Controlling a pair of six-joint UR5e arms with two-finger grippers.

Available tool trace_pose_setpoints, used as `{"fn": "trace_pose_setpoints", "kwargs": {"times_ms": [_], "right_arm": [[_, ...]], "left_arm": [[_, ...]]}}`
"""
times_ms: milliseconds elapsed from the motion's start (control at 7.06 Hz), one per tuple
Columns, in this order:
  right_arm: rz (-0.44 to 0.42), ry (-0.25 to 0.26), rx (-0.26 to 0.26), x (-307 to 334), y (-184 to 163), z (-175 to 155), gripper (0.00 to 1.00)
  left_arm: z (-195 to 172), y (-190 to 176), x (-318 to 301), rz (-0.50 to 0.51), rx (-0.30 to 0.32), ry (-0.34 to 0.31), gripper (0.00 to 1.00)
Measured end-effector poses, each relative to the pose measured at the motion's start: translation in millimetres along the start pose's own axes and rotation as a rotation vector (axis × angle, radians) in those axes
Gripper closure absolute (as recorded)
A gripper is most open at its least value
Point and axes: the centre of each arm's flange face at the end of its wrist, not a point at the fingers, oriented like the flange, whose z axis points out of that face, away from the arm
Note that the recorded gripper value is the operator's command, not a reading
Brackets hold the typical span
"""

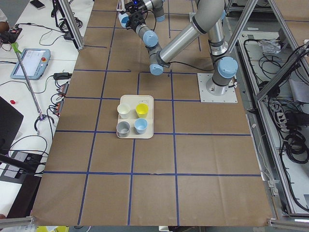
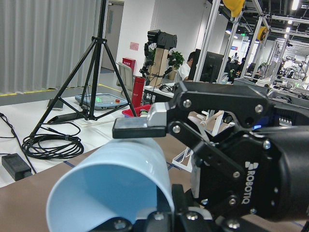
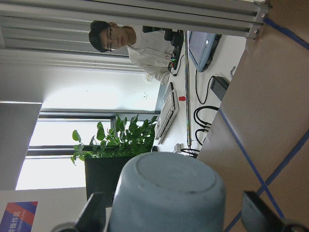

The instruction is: Transfer IKEA cup to right arm and place on rack

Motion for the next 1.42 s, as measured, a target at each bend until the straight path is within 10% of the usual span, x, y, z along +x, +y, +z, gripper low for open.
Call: {"fn": "trace_pose_setpoints", "kwargs": {"times_ms": [850,1417], "right_arm": [[0.011,-0.016,-0.006,-7.9,-1.3,-3.5,0.24],[0.008,-0.027,-0.01,-12.3,-0.8,-5.7,0.42]], "left_arm": [[-0.8,0.3,2.2,-0.008,0.015,0.002,0.98],[-1.2,-0.5,2.5,-0.024,0.016,0.0,0.65]]}}
